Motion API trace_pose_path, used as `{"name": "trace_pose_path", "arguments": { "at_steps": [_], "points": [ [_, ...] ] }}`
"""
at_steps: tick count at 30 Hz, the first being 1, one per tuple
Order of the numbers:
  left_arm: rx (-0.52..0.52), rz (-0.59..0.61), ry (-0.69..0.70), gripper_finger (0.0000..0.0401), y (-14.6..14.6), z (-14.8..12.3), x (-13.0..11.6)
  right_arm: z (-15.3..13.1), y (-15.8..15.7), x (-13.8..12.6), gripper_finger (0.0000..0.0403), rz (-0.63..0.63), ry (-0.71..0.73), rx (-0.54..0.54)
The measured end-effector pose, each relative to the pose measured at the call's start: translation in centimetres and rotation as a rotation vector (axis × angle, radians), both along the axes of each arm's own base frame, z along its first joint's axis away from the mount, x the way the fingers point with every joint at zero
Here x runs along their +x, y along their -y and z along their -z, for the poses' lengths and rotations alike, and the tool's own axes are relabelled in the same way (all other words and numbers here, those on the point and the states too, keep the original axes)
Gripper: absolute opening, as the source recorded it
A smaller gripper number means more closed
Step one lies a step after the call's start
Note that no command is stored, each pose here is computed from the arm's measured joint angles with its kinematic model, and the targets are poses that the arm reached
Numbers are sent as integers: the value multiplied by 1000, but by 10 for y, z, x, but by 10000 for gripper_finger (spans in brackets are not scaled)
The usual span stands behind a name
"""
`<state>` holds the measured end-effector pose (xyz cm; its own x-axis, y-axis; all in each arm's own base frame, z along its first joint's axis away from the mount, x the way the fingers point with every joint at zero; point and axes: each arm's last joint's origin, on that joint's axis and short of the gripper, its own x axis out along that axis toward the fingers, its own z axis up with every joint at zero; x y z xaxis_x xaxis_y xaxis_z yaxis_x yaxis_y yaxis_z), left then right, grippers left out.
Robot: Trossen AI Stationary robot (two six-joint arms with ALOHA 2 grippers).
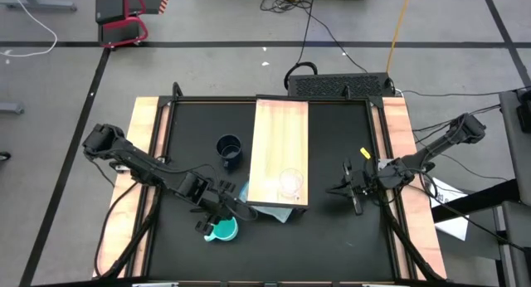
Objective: Stack small to large cups/mugs on shelf
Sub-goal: Put the light blue mug on the shelf
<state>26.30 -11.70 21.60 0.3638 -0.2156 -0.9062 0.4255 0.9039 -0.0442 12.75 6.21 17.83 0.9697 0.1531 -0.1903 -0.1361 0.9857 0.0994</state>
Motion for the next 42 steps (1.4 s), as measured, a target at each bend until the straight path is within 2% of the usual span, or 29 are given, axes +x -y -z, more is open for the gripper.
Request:
{"name": "trace_pose_path", "arguments": {
  "at_steps": [18, 34, 42],
  "points": [
    [-12, -13, -9, 9, 0, 0, 0, 0, 0, 0, 0, 0, 0, 0],
    [40, -1, 8, 5, -3, 0, 0, 0, 0, 0, 0, 0, 1, 1],
    [74, 1, 17, 3, -9, -12, -10, 0, 0, 0, 0, 0, 1, 1]
  ]
}}
